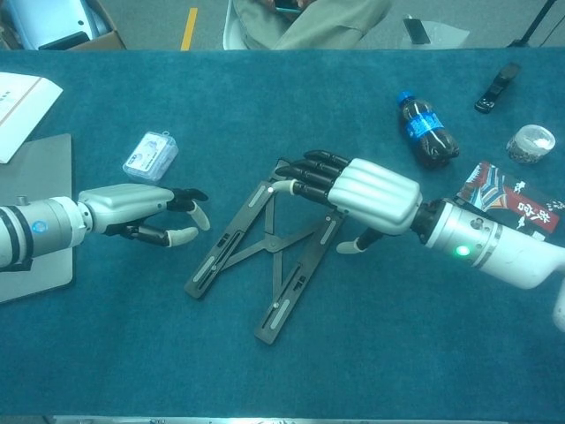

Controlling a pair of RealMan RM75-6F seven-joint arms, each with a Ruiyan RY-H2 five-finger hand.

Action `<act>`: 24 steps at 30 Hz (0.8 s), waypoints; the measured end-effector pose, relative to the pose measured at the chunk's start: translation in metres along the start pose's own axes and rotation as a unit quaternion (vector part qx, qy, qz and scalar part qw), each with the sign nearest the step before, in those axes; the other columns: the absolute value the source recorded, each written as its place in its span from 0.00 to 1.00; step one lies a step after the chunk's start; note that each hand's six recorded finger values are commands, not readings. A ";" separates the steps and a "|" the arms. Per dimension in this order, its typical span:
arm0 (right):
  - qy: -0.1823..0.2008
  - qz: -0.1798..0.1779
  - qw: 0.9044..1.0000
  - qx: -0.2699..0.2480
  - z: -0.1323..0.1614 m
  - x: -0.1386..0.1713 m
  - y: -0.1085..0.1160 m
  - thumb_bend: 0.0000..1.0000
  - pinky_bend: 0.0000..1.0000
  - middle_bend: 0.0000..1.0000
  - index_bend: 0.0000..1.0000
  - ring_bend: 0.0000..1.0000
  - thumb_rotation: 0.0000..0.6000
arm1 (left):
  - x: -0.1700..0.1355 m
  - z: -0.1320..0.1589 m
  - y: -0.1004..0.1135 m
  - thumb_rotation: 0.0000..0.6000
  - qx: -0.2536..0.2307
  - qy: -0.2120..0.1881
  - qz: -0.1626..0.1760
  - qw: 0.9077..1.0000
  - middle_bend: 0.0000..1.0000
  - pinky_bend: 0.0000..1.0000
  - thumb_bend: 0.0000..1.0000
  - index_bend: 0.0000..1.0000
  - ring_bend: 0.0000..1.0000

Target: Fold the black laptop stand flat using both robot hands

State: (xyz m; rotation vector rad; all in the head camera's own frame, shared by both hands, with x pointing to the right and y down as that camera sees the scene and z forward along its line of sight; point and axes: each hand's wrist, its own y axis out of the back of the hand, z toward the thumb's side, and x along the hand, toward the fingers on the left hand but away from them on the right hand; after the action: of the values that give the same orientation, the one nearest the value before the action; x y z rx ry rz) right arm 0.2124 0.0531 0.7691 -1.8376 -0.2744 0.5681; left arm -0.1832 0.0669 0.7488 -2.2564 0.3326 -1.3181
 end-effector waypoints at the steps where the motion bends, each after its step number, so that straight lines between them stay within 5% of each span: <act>1: 0.001 0.000 1.000 0.000 0.000 -0.001 -0.001 0.00 0.01 0.00 0.00 0.00 1.00 | 0.000 -0.001 0.000 0.19 0.000 0.001 0.000 1.000 0.00 0.00 0.38 0.21 0.00; 24: 0.014 0.000 1.000 0.011 0.004 -0.018 -0.012 0.00 0.01 0.00 0.00 0.00 1.00 | 0.004 0.004 -0.009 0.19 -0.018 -0.005 -0.011 1.000 0.00 0.00 0.38 0.21 0.00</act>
State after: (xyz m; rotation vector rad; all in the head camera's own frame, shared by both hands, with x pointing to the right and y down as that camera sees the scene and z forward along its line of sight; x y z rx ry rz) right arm 0.1961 0.0527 0.7837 -1.8236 -0.2486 0.5438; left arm -0.1779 0.0740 0.7548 -2.3027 0.3310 -1.3215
